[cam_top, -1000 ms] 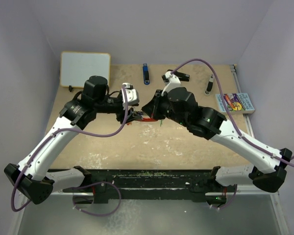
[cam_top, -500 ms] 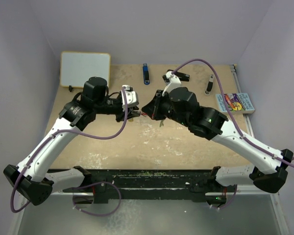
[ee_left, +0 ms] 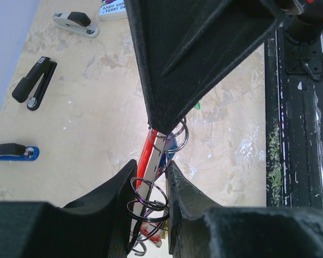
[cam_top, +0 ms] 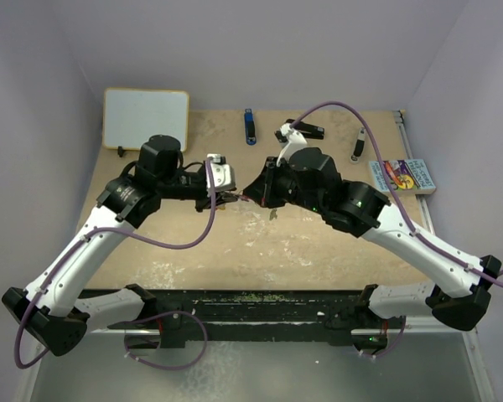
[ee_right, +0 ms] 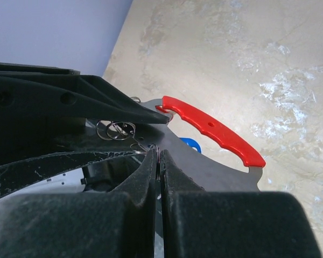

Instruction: Put the keys on the keyring

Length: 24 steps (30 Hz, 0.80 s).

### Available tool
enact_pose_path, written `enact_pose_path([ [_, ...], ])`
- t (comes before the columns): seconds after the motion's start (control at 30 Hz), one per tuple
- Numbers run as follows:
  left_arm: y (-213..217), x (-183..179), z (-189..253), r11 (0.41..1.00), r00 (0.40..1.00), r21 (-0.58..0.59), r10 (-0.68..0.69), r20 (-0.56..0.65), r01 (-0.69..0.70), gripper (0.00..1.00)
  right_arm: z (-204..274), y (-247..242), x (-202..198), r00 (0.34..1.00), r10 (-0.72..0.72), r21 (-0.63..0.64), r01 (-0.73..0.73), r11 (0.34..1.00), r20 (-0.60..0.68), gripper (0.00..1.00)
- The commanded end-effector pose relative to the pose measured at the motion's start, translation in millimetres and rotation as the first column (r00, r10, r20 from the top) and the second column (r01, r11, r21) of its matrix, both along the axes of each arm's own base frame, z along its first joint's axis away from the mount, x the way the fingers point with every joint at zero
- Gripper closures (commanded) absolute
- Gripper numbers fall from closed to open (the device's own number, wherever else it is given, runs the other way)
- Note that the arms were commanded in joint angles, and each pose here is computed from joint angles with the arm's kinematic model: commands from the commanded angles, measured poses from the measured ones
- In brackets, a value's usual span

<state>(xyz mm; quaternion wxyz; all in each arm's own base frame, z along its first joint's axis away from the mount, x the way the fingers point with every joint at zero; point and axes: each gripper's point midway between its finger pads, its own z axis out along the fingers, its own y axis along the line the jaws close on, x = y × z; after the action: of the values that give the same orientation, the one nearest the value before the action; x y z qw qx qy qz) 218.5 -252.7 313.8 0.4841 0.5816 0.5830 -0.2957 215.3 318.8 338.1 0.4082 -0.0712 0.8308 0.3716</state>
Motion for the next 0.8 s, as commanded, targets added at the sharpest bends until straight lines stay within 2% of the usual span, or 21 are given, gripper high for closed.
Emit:
enact_pose_path([
  [0.0, 0, -7, 18, 0.997, 0.990, -0.016, -0.069, 0.125, 0.071, 0.96, 14, -2, -3, 0.999, 0.050, 0.009, -0.051, 0.999, 0.014, 1.00],
  [0.17, 1, -18, 22, 0.990, 0.973, -0.002, -0.137, 0.184, 0.140, 0.96, 7, -2, -1, 0.992, 0.123, 0.027, -0.123, 0.992, -0.005, 1.00],
  [0.4, 0, -33, 26, 0.973, 0.953, 0.004, -0.227, 0.202, 0.230, 0.96, 6, 4, 1, 0.967, 0.249, 0.019, -0.250, 0.968, 0.043, 1.00],
  [0.67, 0, -27, 23, 0.979, 0.959, 0.012, -0.199, 0.199, 0.201, 0.96, 4, 6, 2, 0.958, 0.282, -0.012, -0.282, 0.959, 0.057, 1.00],
  [0.7, 0, -26, 23, 0.981, 0.961, 0.012, -0.192, 0.200, 0.194, 0.92, 4, 6, 2, 0.957, 0.284, -0.012, -0.284, 0.959, 0.060, 1.00],
  [0.77, 1, -21, 24, 0.985, 0.964, 0.017, -0.169, 0.207, 0.169, 0.79, 3, 4, 5, 0.961, 0.269, -0.016, -0.268, 0.963, 0.066, 1.00],
])
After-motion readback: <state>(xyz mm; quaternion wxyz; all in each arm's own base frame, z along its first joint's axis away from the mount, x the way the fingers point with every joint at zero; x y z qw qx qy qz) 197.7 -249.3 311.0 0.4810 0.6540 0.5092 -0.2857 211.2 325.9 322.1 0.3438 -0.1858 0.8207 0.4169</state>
